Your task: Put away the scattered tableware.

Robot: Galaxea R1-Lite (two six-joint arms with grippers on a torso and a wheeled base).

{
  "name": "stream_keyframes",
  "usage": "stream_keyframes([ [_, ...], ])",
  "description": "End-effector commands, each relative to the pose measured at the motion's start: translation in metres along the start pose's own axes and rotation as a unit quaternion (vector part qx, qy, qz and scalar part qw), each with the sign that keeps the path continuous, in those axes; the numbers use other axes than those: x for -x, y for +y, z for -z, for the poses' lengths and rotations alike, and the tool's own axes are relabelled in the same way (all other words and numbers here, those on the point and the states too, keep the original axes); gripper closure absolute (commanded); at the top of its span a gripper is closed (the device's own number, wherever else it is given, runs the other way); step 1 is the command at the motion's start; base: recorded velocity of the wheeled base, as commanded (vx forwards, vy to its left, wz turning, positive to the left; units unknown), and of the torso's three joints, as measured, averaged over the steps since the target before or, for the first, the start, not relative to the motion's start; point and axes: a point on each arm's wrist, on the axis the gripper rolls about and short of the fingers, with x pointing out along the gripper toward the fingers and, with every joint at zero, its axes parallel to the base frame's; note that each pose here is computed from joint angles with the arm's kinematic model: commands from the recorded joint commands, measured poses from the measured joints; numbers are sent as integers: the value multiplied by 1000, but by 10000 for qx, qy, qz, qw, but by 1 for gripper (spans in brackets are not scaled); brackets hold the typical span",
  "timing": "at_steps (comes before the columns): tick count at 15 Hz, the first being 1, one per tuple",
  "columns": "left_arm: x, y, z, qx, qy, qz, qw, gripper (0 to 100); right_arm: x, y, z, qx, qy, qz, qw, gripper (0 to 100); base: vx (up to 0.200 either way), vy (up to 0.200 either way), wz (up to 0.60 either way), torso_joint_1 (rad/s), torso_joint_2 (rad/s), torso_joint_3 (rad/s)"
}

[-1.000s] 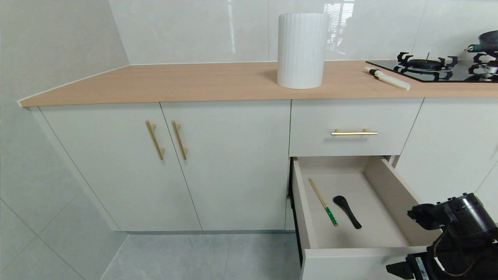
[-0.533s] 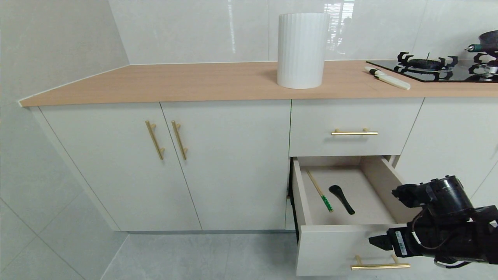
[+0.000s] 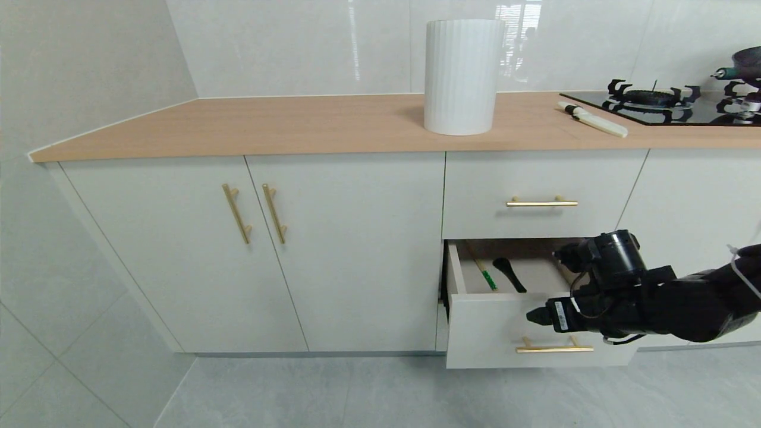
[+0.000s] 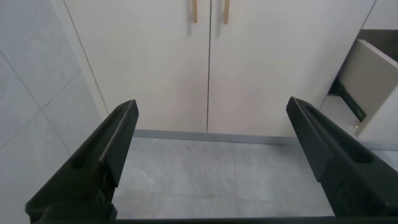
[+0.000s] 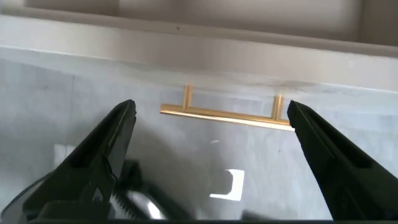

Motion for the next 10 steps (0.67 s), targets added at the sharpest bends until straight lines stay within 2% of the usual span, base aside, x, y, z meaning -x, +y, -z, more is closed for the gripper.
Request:
stream_keyframes([
  [1, 0, 0, 0, 1, -2, -3, 10000, 0, -25, -4, -8, 9, 52, 55, 10000, 0, 0, 0, 0, 0, 0, 0],
  [5, 0, 0, 0, 1, -2, -3, 10000, 0, -55, -18, -29, -100, -130, 162, 9997, 0, 0, 0, 0, 0, 0, 0],
  [10, 0, 0, 0, 1, -2, -3, 10000, 0, -76, -16, -53, -130, -458, 144, 9988, 0, 0, 0, 0, 0, 0, 0],
])
